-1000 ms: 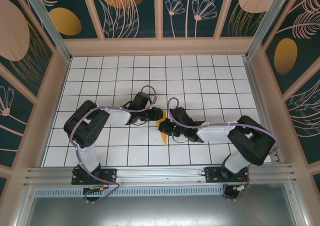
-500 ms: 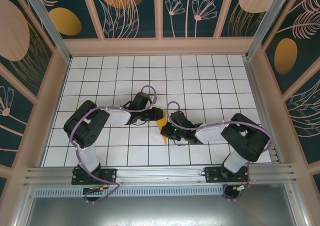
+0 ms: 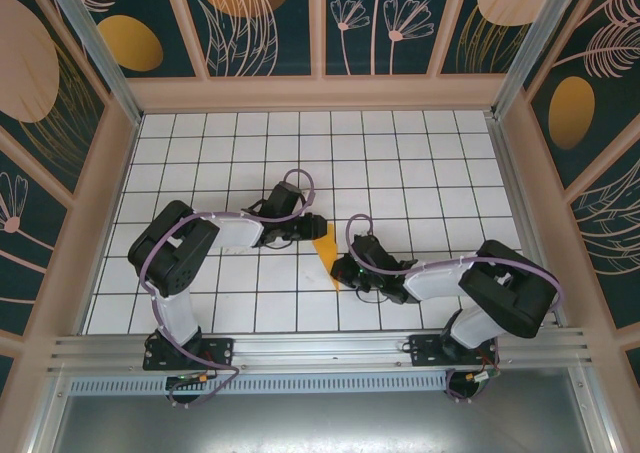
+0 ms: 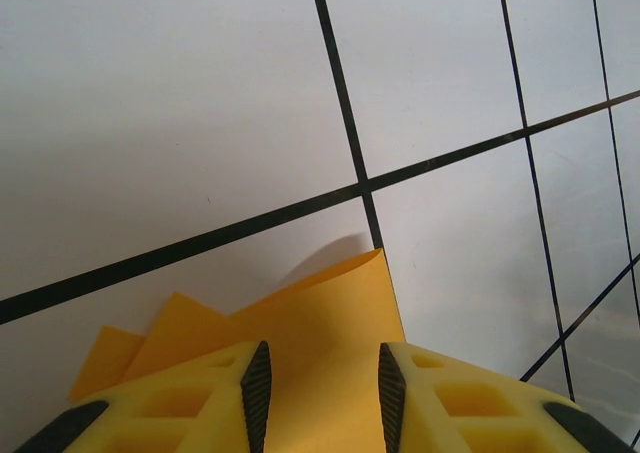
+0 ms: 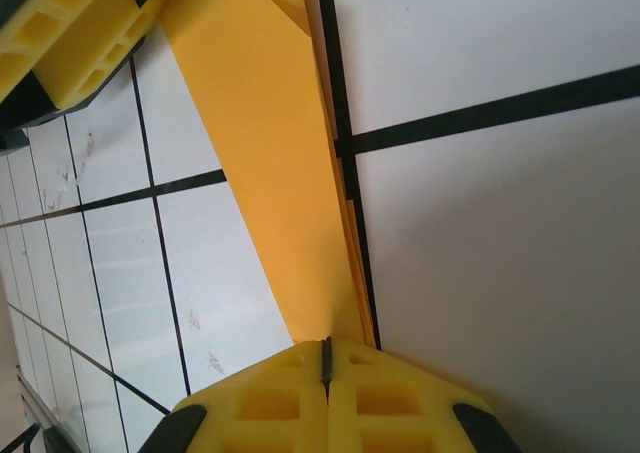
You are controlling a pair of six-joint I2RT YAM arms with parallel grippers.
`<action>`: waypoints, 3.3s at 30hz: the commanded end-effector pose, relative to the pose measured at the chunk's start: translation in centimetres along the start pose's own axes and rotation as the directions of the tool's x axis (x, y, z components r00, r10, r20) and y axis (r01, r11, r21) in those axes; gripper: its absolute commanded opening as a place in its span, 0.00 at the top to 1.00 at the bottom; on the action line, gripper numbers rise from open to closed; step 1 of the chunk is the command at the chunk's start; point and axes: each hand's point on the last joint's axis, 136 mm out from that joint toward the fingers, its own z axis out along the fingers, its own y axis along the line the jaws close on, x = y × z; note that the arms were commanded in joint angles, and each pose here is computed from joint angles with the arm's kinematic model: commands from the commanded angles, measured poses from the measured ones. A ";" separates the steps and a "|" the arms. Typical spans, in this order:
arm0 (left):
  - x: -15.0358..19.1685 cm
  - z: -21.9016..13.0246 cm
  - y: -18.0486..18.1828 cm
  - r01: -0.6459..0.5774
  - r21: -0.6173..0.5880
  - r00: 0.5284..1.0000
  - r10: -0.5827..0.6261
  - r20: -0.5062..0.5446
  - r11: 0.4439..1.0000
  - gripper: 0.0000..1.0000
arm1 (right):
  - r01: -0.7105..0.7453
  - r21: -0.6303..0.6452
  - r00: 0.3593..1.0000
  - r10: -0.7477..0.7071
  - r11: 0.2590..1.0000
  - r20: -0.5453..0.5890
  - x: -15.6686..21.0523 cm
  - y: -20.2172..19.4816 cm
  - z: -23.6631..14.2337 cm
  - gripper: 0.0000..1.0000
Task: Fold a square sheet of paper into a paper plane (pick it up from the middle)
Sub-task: Fold the wing for the fifth time at the center of the table, then turn over the paper at the center of the table.
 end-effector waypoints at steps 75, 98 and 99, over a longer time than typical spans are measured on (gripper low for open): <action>1.7 -2.6 -0.4 -0.035 -0.611 0.998 0.054 0.013 0.791 0.22 | -0.058 -0.014 0.979 0.060 0.998 0.193 -4.7 -2.4 -6.3 0.40; 3.2 -7.1 0.4 -0.003 -0.509 0.988 0.080 0.130 0.861 0.71 | 0.160 -0.036 0.972 -0.151 0.986 0.179 -4.2 3.6 -4.2 0.31; 3.3 -7.1 0.6 0.001 -0.507 0.988 0.077 0.133 0.862 0.72 | 0.166 -0.030 0.972 -0.159 0.986 0.171 -4.2 3.7 -4.0 0.31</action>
